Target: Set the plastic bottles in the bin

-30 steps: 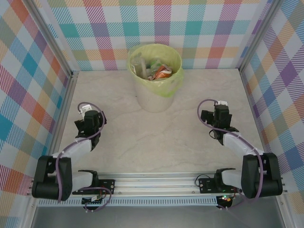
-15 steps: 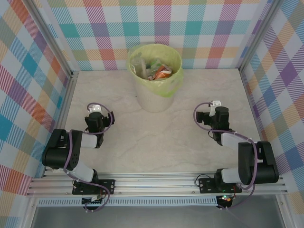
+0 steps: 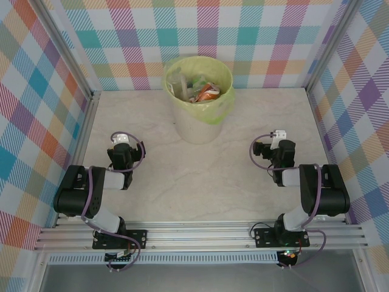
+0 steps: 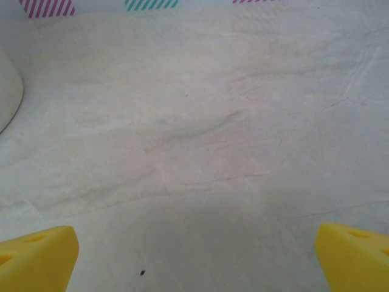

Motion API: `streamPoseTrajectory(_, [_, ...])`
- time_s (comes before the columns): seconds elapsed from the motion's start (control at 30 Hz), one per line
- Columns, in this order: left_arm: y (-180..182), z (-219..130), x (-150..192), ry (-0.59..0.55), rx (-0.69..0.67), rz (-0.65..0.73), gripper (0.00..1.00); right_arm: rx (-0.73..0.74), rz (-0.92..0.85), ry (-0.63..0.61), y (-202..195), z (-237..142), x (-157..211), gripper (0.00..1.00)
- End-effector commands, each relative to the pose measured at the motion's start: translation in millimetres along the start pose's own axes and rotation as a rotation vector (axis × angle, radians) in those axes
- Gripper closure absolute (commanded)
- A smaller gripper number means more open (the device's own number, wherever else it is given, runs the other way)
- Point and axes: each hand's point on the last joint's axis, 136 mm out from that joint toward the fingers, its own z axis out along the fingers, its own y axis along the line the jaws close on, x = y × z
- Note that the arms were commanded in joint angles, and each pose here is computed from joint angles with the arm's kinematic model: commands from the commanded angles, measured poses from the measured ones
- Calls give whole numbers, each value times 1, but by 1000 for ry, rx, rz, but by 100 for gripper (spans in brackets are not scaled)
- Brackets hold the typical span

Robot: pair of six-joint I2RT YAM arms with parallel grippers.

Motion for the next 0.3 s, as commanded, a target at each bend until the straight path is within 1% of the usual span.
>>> streamPoseTrajectory(0.0, [-2, -1, -11, -47, 2, -6, 0, -33, 15, -45, 6, 0, -15, 0])
streamPoseTrajectory(0.27, [-5, -1, -10, -42, 18, 4, 0, -33, 16, -42, 6, 0, -14, 0])
